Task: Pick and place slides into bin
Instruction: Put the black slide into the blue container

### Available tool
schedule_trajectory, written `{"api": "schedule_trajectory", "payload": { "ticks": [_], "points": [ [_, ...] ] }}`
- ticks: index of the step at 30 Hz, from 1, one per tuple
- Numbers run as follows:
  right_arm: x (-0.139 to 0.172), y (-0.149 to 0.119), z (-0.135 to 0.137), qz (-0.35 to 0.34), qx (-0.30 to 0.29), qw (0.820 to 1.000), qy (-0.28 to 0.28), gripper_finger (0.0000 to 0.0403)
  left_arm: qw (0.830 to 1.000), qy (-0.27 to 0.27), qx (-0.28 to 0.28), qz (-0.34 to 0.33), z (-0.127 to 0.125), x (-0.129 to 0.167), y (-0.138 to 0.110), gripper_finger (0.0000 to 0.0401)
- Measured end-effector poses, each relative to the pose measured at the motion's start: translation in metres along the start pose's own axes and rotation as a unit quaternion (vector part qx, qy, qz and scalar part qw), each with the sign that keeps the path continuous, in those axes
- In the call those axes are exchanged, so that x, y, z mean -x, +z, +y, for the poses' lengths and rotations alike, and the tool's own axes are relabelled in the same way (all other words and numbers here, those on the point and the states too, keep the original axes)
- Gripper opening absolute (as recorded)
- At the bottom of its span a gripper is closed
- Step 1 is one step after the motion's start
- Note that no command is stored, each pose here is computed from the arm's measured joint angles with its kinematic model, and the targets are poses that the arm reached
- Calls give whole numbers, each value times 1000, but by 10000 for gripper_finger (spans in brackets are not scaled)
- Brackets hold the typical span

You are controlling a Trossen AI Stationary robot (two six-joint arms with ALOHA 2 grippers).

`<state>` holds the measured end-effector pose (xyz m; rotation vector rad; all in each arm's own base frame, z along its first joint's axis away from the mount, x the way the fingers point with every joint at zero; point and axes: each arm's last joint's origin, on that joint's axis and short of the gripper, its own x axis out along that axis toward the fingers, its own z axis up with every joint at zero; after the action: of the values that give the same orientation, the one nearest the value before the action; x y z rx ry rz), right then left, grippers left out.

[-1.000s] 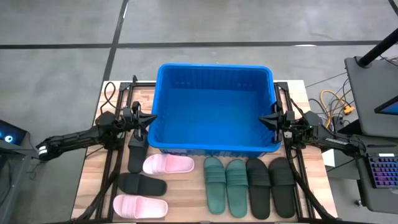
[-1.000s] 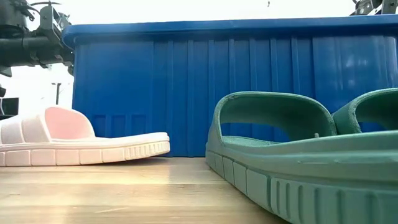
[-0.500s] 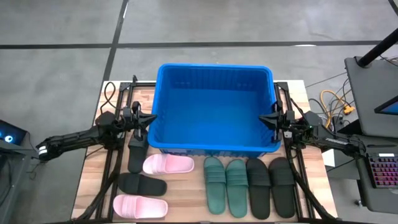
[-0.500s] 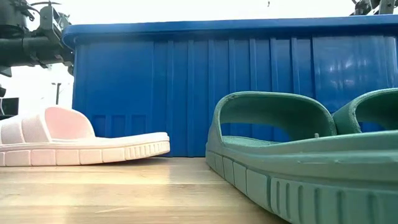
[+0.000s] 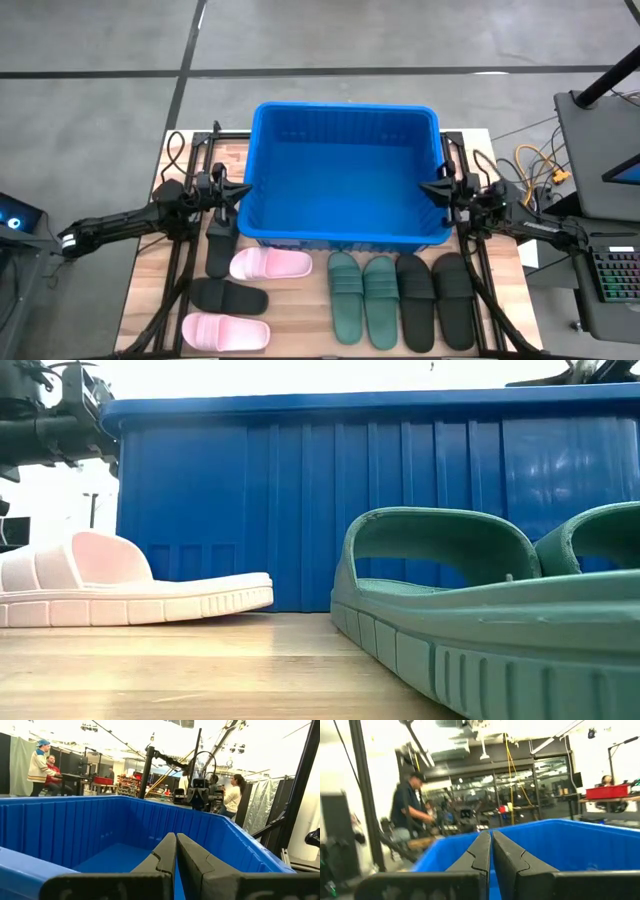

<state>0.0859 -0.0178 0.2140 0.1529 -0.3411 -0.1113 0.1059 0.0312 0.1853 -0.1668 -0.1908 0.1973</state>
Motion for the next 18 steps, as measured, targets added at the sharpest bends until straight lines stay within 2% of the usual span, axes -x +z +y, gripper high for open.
{"api": "schedule_trajectory", "payload": {
  "ticks": [4, 7, 9, 11, 13, 16, 18],
  "points": [
    [0, 5, 1, -27, -21, 999, 3, 9, 1000, 0, 0, 0, 0, 0, 0, 0],
    [0, 7, 1, -36, -69, 997, 7, 9, 1000, -2, -2, -14, 0, 0, 3, 0],
    [0, 7, 1, -36, -117, 992, 9, 9, 999, -6, -4, -35, -1, 0, 7, 0],
    [0, 9, 1, -53, -126, 991, -4, 9, 998, -13, -3, -69, -3, 1, 13, 0],
    [0, 13, 0, -79, -129, 988, -28, 9, 993, -19, 49, -108, -4, 2, 21, 0],
    [0, 22, 0, -128, -161, 978, -26, 9, 972, 1, 150, -183, -3, 5, 33, 0],
    [0, 28, 1, -149, -172, 974, -18, 9, 959, -5, 179, -221, -4, 8, 40, 0]
  ]
}}
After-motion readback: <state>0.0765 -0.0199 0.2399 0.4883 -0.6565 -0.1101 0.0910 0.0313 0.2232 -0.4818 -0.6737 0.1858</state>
